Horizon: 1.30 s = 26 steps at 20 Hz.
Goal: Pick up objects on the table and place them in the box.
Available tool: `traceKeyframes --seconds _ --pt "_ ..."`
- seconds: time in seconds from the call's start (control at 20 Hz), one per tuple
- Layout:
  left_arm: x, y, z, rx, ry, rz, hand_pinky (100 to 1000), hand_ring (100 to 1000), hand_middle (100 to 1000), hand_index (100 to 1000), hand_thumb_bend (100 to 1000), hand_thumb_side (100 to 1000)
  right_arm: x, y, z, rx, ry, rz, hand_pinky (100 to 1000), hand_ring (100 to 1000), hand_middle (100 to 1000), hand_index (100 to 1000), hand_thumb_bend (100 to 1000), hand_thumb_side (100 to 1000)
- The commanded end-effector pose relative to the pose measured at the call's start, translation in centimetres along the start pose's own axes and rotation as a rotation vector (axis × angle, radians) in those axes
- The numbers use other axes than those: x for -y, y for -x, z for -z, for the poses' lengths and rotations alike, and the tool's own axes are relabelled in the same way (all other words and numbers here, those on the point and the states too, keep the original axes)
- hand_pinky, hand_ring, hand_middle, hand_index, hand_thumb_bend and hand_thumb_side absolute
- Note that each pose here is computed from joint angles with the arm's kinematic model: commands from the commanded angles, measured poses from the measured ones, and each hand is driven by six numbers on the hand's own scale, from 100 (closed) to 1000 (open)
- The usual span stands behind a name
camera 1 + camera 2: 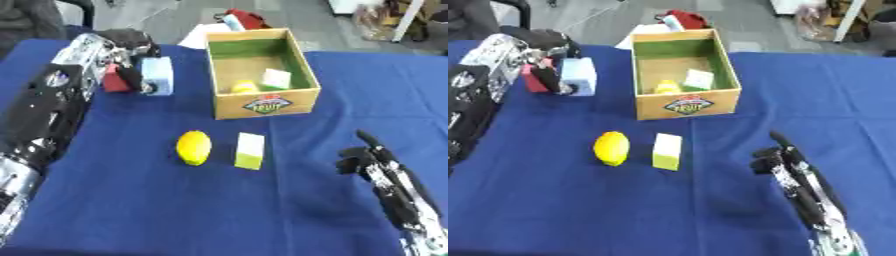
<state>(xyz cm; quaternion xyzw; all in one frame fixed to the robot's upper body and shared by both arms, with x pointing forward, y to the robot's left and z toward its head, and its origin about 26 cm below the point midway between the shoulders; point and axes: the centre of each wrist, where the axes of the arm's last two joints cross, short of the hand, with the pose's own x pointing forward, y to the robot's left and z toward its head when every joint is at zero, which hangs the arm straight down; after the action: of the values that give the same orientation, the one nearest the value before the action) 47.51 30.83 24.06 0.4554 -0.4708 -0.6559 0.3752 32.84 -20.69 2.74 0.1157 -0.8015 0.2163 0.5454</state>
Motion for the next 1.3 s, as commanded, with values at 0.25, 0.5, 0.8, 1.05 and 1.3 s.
traceKeyframes --seconds 0.25,0.5,0.8,1.05,1.3 --pt "-4.3 -4.2 1.9 0.075 -0.236 0.009 655 489 511 743 116 236 0.2 -0.3 0.2 0.012 -0.01 -0.01 651 658 668 1000 100 705" --pt "-2.6 -8.5 4.5 0.122 -0.278 -0.002 670 505 526 763 117 234 -0.2 -0.5 0.6 0.024 -0.028 -0.001 651 658 668 1000 100 713" --pt "-0.4 -10.5 5.8 0.124 -0.229 0.032 705 565 613 853 247 279 -0.4 -0.5 0.8 0.028 -0.034 0.002 651 658 668 1000 100 717" --pt "0.3 -9.5 5.6 0.091 -0.181 0.034 800 734 795 938 282 291 -0.3 -0.5 0.7 0.026 -0.03 0.0 651 657 668 1000 100 715" --pt "-1.3 -7.5 4.5 0.104 -0.2 -0.031 862 809 873 967 163 441 -0.2 -0.5 0.7 0.026 -0.029 -0.003 651 657 668 1000 100 713"
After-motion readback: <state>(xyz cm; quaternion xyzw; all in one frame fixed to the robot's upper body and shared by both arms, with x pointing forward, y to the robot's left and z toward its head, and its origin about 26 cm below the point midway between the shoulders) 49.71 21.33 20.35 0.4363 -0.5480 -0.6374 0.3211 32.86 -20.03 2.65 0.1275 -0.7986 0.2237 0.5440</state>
